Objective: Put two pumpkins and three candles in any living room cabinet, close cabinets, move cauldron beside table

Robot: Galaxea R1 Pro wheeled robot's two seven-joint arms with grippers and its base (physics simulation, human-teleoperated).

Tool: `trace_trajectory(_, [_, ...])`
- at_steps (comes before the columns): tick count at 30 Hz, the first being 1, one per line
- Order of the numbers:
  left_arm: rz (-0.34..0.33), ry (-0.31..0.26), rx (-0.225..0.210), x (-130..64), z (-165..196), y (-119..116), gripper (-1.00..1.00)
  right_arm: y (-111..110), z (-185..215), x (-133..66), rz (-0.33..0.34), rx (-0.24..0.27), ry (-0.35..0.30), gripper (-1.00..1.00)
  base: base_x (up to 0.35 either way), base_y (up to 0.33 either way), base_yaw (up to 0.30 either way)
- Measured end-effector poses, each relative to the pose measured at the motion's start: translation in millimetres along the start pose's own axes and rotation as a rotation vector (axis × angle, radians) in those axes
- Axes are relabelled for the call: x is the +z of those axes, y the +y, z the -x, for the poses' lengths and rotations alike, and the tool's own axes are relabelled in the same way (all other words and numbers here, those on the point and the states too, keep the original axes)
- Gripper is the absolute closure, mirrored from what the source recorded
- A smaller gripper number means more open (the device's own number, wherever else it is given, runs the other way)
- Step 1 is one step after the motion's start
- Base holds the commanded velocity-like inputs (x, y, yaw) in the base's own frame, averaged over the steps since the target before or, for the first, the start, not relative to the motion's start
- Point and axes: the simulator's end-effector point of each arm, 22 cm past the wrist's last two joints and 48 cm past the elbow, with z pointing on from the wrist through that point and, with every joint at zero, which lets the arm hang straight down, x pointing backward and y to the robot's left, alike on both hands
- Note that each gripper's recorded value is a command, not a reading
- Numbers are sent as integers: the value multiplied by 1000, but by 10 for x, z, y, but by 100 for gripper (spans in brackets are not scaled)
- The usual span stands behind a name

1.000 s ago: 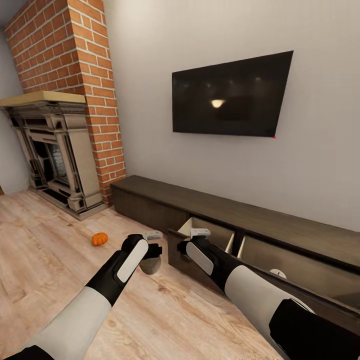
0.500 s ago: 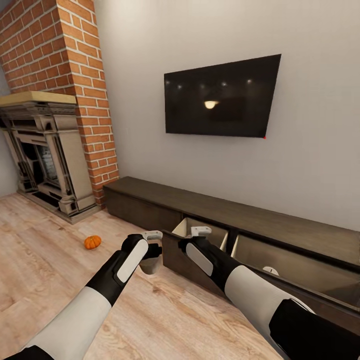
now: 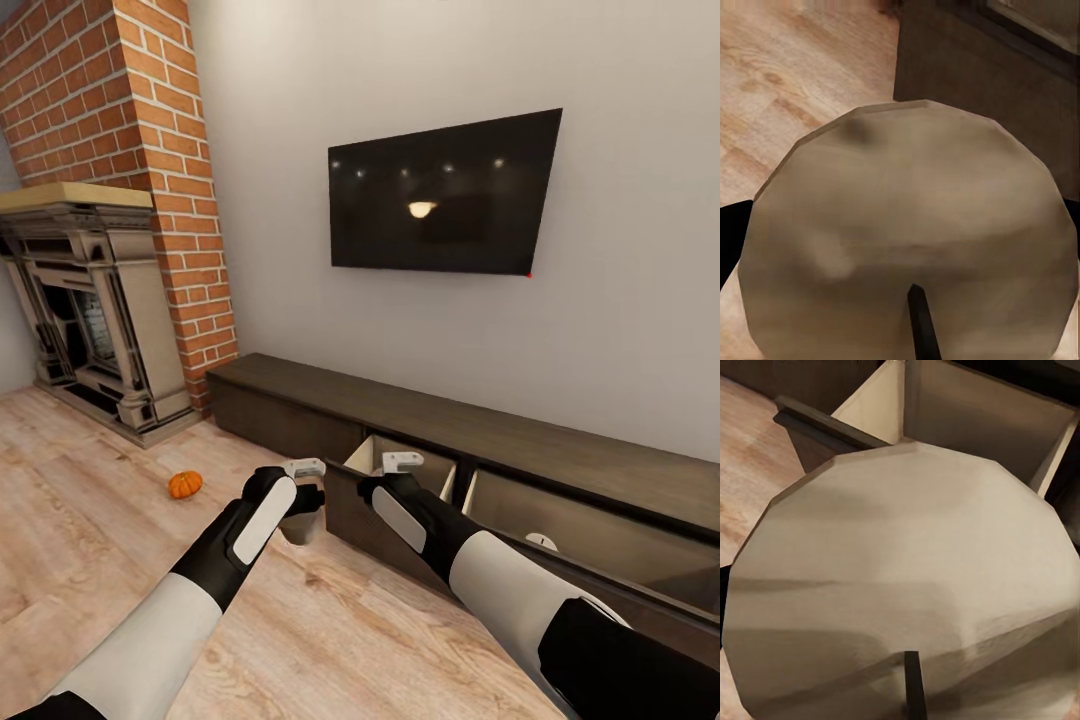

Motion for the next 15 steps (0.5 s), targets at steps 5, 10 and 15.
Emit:
trace_trajectory(5, [-141,-172,34,-700,681,-271,100,229,115,-234,67,-47,63,100,0,0,0])
trace_trajectory(10, [-183,-240,38,-1120,1293,-291,100,-262,798,-789,-67,-51,85,100,0,0,0])
trace_trajectory(15, [-236,-84,-40,-972,1745,-350,100,-777,1196,-804,-193,-18,164,100,0,0,0])
